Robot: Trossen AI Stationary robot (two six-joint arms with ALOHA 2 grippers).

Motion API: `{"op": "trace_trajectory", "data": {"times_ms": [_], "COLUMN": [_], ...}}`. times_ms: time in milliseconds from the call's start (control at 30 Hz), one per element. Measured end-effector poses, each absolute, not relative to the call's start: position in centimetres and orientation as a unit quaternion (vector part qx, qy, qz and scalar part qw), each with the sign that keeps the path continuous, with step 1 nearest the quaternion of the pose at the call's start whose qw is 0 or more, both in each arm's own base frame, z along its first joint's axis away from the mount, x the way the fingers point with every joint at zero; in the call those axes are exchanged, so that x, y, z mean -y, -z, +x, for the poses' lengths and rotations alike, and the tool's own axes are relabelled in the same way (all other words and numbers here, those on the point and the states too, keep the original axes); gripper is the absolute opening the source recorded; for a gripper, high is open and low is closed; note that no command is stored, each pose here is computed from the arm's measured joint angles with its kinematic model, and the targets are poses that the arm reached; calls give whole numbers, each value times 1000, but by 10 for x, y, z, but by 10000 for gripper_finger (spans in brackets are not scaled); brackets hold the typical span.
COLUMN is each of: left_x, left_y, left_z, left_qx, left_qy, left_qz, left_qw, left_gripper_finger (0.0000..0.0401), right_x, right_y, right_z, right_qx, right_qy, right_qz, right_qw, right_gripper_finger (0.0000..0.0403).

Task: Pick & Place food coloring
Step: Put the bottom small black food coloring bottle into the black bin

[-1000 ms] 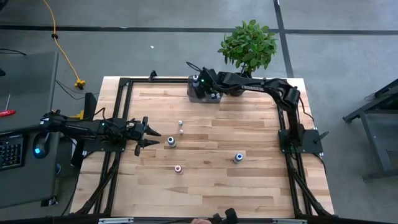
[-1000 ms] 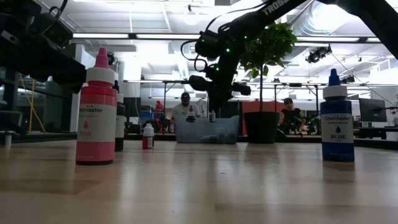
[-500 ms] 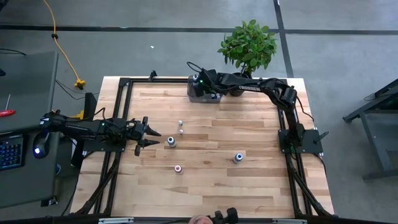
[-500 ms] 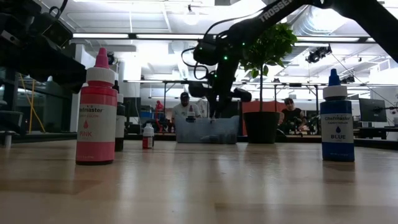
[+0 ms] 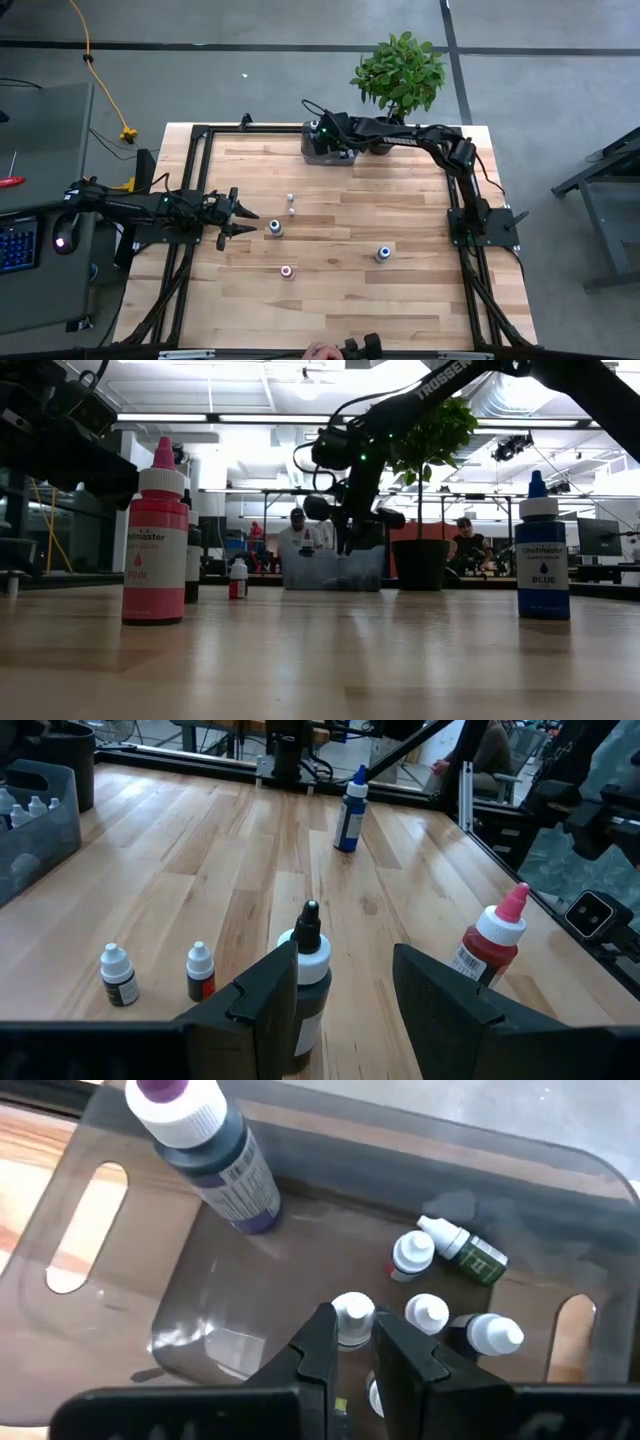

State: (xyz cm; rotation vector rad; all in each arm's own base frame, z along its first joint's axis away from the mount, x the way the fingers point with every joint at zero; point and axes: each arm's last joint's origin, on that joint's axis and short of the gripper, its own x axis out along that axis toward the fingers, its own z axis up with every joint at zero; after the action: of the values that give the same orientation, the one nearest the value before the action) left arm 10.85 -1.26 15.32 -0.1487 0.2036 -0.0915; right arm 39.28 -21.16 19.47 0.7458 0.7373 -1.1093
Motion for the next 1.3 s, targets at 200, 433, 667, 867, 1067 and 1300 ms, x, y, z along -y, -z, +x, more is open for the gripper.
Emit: {"op": "trace_trajectory", "data": {"times_ms": [200,433,667,867,1067,1300], "left_x": [13,13,13,13,13,13], "left_y": [-153,-153,-153,-153,-153,-153], "left_z": [108,108,108,108,108,108], "left_qx": [-102,-102,-102,-102,-102,-102], "left_qy": [46,46,45,45,46,46], "left_qz": [-74,-74,-74,-74,-74,-74], "left_qw": [991,991,991,991,991,991], "left_gripper_finger": [163,163,163,163,163,163], "right_x": [213,211,207,206,206,207], "right_y": [-195,-186,-165,-164,-164,-164], "right_z": [392,389,387,387,387,387], "right_qx": [-332,-343,-329,-332,-333,-337], "right_qy": [505,500,479,474,475,472], "right_qz": [338,348,380,373,370,360], "right_qw": [721,714,720,725,726,730], "right_gripper_finger": [41,43,46,39,63,95]}}
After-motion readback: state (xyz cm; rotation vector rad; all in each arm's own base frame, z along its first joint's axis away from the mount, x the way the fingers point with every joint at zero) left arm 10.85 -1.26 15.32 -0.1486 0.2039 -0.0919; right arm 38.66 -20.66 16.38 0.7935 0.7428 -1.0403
